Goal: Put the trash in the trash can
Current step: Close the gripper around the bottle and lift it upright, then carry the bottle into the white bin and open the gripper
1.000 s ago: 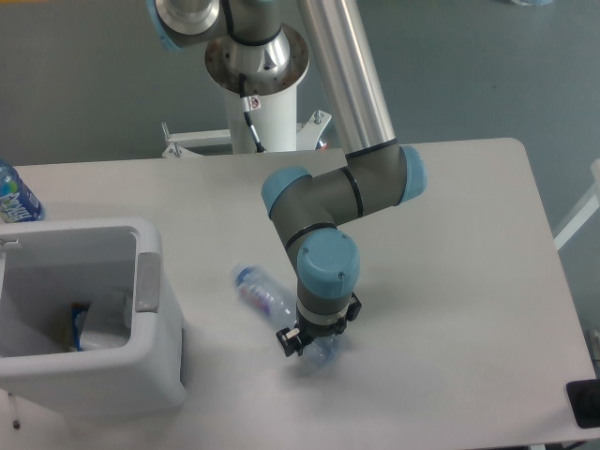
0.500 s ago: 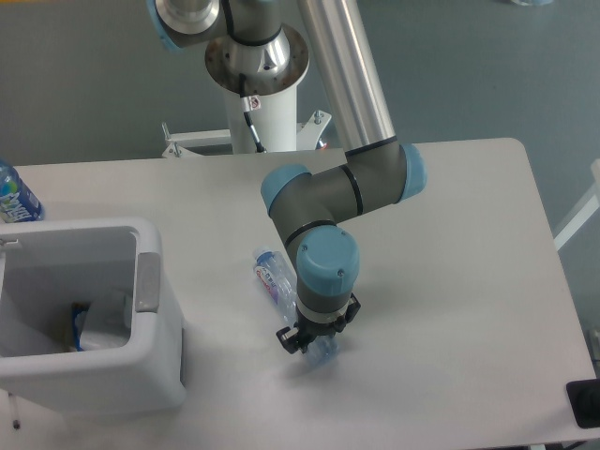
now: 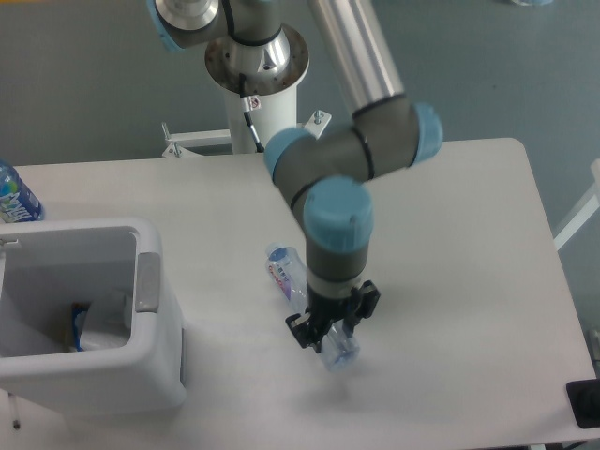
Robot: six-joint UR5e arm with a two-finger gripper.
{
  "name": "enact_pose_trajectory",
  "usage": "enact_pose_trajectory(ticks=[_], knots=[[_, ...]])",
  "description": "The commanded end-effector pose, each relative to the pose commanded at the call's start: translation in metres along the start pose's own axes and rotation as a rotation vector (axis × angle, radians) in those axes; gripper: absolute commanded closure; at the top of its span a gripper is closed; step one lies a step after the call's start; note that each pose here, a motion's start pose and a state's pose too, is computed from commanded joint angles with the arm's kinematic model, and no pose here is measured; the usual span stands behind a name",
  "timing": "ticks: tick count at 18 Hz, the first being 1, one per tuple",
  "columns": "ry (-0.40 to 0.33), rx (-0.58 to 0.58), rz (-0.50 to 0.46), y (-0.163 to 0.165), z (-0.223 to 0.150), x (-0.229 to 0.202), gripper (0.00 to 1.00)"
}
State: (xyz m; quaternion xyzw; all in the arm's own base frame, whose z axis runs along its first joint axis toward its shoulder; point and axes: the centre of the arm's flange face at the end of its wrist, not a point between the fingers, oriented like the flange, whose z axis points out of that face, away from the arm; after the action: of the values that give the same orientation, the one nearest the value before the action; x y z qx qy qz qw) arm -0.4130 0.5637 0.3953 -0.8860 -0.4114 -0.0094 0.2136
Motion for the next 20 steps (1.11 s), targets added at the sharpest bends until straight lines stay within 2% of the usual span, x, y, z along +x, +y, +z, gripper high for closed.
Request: enact_pose_trajectory(ticks=[4, 7, 9, 12, 15, 20], knots=[[0.158, 0.165, 0.036, -0.030, -0.083, 0.028, 0.42], [0.289, 0.294, 0.083, -0.035, -0.140, 0.041, 0.42], [0.338, 0.351, 0.119, -0.032, -0.171, 0.052, 0.42], [0.388, 0.401, 0.156, -0.029, -0.203, 0.068, 0.42], [0.423, 0.428, 0.206, -0.024, -0.220, 0.094, 0.42], [0.495, 0.426, 0.308, 0.006, -0.224, 0.168, 0.42]])
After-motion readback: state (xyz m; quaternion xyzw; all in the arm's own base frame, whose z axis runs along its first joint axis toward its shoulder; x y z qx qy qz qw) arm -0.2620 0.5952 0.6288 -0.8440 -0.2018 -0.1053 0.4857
